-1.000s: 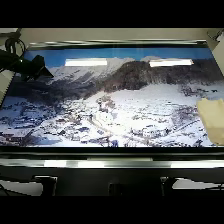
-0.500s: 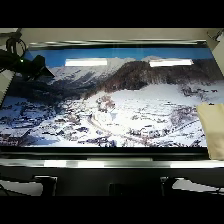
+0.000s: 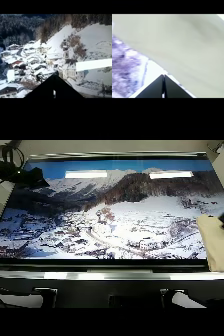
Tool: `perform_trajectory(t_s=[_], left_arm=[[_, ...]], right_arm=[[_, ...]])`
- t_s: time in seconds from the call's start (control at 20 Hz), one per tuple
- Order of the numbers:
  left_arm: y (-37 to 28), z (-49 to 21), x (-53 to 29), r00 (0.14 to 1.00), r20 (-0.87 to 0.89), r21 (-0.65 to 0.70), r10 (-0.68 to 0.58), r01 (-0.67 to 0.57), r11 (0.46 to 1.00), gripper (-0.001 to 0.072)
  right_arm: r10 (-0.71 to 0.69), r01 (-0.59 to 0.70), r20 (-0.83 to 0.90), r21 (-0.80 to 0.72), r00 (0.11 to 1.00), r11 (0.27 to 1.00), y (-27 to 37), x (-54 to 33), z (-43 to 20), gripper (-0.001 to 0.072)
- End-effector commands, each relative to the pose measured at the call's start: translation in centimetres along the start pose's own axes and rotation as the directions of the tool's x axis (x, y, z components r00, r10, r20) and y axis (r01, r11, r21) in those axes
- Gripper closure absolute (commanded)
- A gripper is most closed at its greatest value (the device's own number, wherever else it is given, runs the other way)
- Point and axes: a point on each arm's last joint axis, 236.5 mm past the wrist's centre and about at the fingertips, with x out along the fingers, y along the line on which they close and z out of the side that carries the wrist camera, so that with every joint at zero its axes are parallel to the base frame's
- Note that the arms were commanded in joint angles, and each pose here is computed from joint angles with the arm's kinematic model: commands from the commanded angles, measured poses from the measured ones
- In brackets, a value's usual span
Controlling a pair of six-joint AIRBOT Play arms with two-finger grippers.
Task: Fold the clothes and pants, and hang the long-sleeved shirts on hangers.
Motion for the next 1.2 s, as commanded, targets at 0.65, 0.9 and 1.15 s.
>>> perform_trajectory(t_s=[0.65,0.9,1.15], left_arm=[[1.6,3.6,-6.6,0.954,0.250,0.098,0.167,-0.197,0.976,0.0687],[1.7,3.7,-6.2,0.955,0.246,0.095,0.167,-0.195,0.976,0.0687],[1.9,3.7,-5.8,0.957,0.238,0.093,0.168,-0.195,0.976,0.0687]], right_arm=[[0.618,-0.471,-0.051,-0.698,0.784,0.540,38.2,-13.5,-11.5,0.0685],[0.620,-0.470,-0.048,-0.699,0.783,0.539,38.2,-13.7,-11.5,0.0685],[0.619,-0.470,-0.050,-0.699,0.784,0.539,38.2,-13.7,-11.5,0.0685]])
